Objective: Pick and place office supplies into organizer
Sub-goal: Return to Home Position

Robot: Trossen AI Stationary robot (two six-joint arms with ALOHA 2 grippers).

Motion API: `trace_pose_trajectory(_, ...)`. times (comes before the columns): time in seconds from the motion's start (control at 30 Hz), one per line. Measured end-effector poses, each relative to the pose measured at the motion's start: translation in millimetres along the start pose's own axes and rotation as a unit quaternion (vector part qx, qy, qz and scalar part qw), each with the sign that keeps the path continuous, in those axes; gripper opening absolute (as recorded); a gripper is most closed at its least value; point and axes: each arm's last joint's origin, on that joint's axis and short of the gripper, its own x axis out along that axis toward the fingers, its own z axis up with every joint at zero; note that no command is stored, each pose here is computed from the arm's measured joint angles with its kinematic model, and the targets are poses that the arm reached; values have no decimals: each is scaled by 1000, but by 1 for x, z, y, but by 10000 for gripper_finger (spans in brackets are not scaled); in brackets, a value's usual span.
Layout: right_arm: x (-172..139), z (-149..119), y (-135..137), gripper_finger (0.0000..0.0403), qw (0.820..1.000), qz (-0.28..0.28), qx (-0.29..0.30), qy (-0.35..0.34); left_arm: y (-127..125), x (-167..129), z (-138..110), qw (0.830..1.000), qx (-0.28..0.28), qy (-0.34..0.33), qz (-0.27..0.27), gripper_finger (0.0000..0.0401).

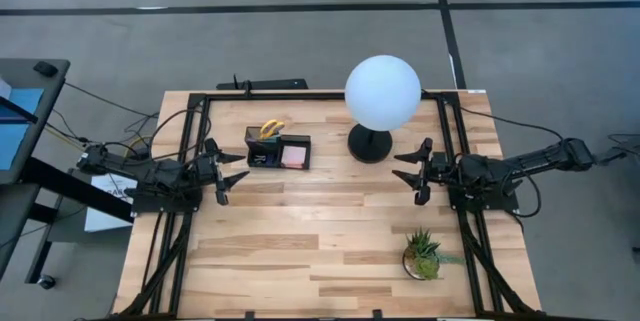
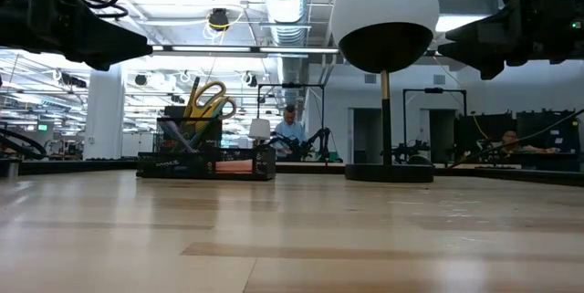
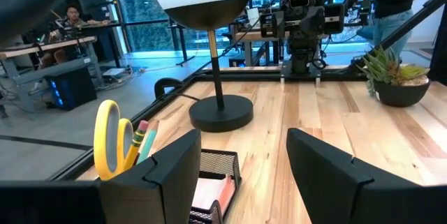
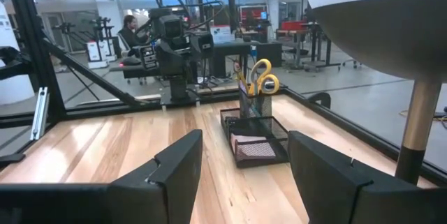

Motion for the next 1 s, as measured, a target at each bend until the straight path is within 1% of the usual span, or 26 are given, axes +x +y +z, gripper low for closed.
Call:
trace_pose_trajectory(0.17, 0, 0, 0, 205, 1000, 0, 0, 0, 0, 0, 0, 1000, -9, 0, 0, 208)
trace_pose_trajectory(1.0, 0, 0, 0, 205, 1000, 0, 0, 0, 0, 0, 0, 1000, -9, 1, -1, 208)
